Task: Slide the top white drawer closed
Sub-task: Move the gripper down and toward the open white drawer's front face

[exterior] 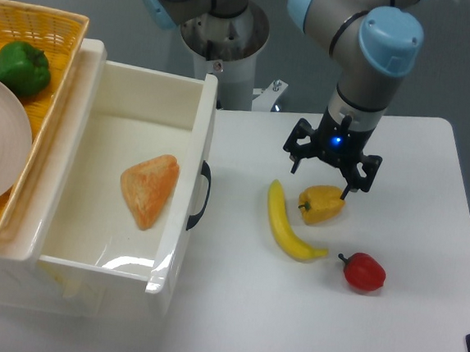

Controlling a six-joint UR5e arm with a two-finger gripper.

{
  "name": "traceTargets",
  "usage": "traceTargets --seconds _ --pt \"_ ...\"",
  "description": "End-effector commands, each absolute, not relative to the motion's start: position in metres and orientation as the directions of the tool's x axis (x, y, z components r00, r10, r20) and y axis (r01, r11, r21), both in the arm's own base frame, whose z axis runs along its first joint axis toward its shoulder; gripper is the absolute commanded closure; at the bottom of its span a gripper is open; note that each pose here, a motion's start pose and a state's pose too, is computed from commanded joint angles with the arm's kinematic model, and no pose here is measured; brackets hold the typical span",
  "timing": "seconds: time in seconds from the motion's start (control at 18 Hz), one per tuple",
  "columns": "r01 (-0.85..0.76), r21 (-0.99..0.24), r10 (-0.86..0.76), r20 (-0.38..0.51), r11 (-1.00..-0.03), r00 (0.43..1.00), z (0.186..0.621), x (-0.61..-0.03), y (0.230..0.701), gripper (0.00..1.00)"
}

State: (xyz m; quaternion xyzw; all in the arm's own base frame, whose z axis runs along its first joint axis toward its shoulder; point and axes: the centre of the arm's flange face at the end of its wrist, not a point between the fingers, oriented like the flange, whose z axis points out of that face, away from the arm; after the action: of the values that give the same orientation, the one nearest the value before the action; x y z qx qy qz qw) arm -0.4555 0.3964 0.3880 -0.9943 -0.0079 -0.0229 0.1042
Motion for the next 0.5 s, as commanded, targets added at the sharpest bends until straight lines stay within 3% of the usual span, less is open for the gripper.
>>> traceTargets --seconds 0.22,0.5 --pt "0.035 -0.156 0.029 0.039 -0.987 0.999 0.381 -0.457 0.394 0.0" --pt "0.179 -0.12 0.171 0.069 -0.977 0.983 0.366 -0.456 0.4 0.0"
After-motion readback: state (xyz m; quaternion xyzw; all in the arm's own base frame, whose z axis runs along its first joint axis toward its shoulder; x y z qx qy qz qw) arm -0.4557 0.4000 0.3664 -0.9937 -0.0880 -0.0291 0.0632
